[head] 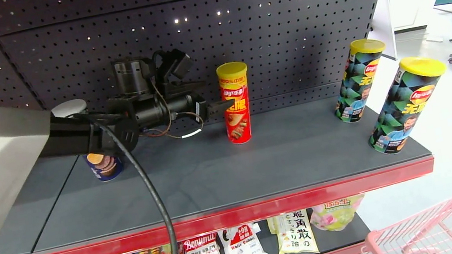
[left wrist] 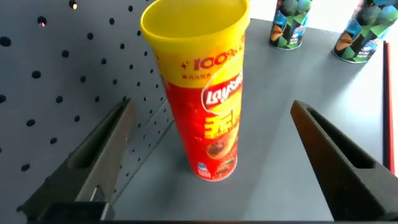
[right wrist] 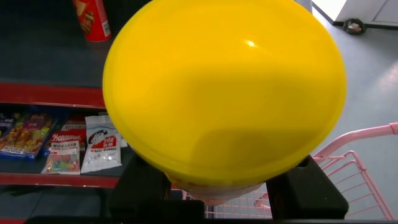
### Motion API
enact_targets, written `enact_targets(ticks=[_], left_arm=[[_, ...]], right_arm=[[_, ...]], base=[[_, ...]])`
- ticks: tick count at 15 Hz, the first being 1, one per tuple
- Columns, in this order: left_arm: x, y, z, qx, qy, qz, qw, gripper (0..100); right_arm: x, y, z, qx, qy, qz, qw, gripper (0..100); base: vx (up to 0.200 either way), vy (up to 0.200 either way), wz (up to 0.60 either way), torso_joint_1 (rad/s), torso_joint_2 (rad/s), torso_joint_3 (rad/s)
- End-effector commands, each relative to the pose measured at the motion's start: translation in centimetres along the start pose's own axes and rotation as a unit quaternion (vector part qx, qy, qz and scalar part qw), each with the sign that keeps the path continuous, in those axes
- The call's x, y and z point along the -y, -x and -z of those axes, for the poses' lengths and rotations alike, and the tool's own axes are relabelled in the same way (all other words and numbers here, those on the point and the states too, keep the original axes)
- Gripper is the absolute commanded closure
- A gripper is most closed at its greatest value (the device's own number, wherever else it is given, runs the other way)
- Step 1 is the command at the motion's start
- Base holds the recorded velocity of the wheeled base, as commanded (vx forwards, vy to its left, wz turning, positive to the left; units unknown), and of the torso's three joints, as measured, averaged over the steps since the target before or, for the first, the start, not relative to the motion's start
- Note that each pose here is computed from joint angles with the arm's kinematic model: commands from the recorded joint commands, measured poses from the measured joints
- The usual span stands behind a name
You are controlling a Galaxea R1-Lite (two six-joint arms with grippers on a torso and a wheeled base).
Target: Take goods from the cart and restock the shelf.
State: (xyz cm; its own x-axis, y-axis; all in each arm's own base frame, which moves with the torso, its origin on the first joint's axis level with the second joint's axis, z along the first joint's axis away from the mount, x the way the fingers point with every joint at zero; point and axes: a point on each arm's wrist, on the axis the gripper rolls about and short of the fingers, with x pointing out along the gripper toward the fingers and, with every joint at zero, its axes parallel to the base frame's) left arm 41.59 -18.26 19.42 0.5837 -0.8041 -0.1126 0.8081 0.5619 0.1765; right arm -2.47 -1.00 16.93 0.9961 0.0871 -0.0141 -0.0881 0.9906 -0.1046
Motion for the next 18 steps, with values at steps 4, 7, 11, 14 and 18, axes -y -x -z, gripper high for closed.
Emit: enact_targets(ticks=[4, 7, 11, 14, 18], left_arm=[[0.1, -2.6, 0.4, 0.014, -0.006, 0.009, 0.9998, 0], [0.0, -3.1, 0.5, 0.017, -0.008, 0.01, 0.9998, 0], [-0.2, -3.7, 1.1, 0.015, -0.007, 0.009, 0.9998, 0], [-0.5, -4.1, 1.2, 0.019, -0.009, 0.009, 0.9997, 0], [-0.9, -4.7, 1.1, 0.018, -0.007, -0.002, 0.9998, 0]], right_arm=[[0.0, 0.0, 0.0, 0.001, 0.0, 0.0, 1.0, 100], [0.0, 0.0, 0.0, 0.001, 0.0, 0.0, 1.0, 100], [0.0, 0.1, -0.1, 0.003, 0.0, 0.0, 1.0, 100], [0.0, 0.1, -0.1, 0.002, 0.0, 0.0, 1.0, 100], [0.0, 0.1, -0.1, 0.001, 0.0, 0.0, 1.0, 100]], base=[[0.0, 0.0, 0.0, 0.0, 0.0, 0.0], [0.0, 0.0, 0.0, 0.0, 0.0, 0.0], [0.0, 0.0, 0.0, 0.0, 0.0, 0.0], [0.0, 0.0, 0.0, 0.0, 0.0, 0.0], [0.0, 0.0, 0.0, 0.0, 0.0, 0.0]])
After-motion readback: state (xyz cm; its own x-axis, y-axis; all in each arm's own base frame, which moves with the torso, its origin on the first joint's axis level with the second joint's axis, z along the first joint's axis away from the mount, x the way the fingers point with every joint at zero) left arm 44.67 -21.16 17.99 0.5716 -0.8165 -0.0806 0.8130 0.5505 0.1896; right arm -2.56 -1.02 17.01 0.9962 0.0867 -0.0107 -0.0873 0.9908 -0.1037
